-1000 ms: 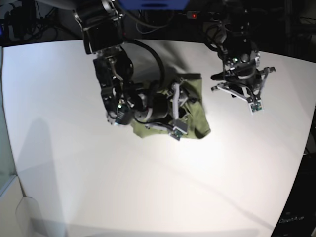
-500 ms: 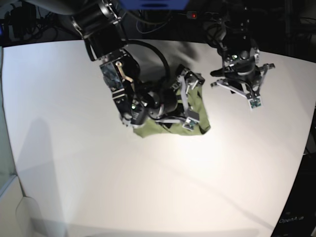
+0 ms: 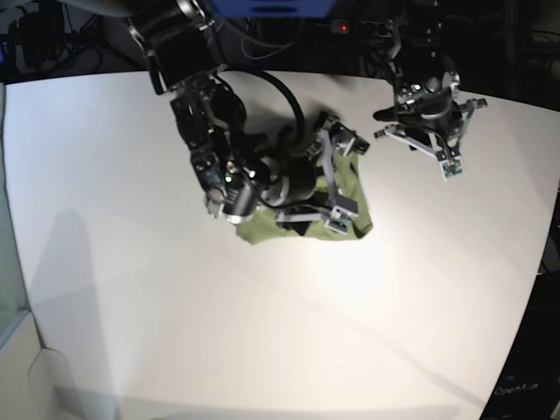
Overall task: Fold the T-shirt properly
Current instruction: 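Drag the bundle with the right gripper and lower the left gripper onto it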
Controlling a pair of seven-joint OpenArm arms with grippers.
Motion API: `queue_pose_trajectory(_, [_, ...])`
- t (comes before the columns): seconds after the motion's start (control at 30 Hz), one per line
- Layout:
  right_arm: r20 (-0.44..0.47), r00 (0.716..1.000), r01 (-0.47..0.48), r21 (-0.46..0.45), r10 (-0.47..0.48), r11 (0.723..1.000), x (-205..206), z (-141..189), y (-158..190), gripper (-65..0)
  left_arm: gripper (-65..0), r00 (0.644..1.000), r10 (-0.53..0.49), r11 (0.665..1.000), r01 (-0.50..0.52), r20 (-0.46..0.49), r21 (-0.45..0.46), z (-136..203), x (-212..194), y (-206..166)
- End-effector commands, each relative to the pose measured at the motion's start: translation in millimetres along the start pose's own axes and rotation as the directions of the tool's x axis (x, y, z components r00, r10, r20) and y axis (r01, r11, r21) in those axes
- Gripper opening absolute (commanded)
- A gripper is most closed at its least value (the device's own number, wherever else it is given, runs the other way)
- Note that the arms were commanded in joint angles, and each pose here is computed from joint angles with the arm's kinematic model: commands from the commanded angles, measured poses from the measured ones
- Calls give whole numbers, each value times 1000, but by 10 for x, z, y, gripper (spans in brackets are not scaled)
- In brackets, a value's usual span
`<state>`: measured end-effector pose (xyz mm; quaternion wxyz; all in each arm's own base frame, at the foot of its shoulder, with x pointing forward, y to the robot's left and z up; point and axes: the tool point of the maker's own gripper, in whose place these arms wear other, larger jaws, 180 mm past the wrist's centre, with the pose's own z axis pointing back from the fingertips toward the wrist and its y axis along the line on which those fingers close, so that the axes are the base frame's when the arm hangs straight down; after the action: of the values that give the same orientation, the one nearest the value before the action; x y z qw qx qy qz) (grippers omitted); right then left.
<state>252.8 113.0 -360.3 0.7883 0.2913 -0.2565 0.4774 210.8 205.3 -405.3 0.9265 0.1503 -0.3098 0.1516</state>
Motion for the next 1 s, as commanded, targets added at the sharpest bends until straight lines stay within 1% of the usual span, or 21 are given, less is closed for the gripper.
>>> queue_pose_trajectory(0.0, [71,997,-29,-19,30,999,233,102,-44,-17,-508,999,3,1000,-4,44,8,26,127,28])
queue_pose_trajectory(0.1, [82,995,-49,-44,52,998,254,192,-86,-20,-508,1000,-6,1000,5,23,11,37,31,46])
queue_pose_trajectory(0.23, [110,991,-66,-59,72,996,320,266,-37,-23,-508,1000,-22,1000,22,9,4,40,-36,44])
queue_pose_trajectory(0.3, [114,990,-70,-77,79,995,314,320,-77,-25,-508,997,-76,996,75,-12,-39,62,-144,-23])
queue_pose_trajectory(0.4, [90,992,-77,-105,87,991,196,390,-184,-26,-508,990,-138,986,135,-29,-94,84,-246,-102])
queue_pose_trajectory(0.47, [69,995,-59,-139,69,989,69,474,-332,-46,-508,985,-168,979,163,-38,-120,103,-311,-143])
queue_pose_trajectory(0.5, [67,996,-46,-156,56,987,28,518,-401,-78,-508,984,-175,977,169,-39,-128,104,-320,-161])
queue_pose_trajectory(0.6, [51,998,-13,-211,24,977,-122,674,-620,-216,-508,981,-187,973,179,-46,-144,114,-360,-192])
queue_pose_trajectory(0.67, [36,999,-9,-249,19,968,-183,785,-776,-328,-508,980,-194,969,184,-44,-166,138,-368,-275])
queue_pose_trajectory(0.73, [19,1000,-4,-271,9,962,-276,857,-861,-438,-508,976,-212,962,200,-43,-187,161,-399,-349])
queue_pose_trajectory(0.8, [-2,1000,5,-289,-6,957,-396,919,-921,-535,-508,973,-228,952,214,-36,-218,207,-421,-471])
queue_pose_trajectory(0.9, [-8,999,32,-306,-36,951,-520,979,-971,-627,-509,970,-243,937,228,-24,-263,264,-436,-659])
queue_pose_trajectory(0.97, [-5,999,44,-317,-48,947,-547,1013,-1005,-650,-509,968,-252,927,237,-15,-289,301,-443,-768])
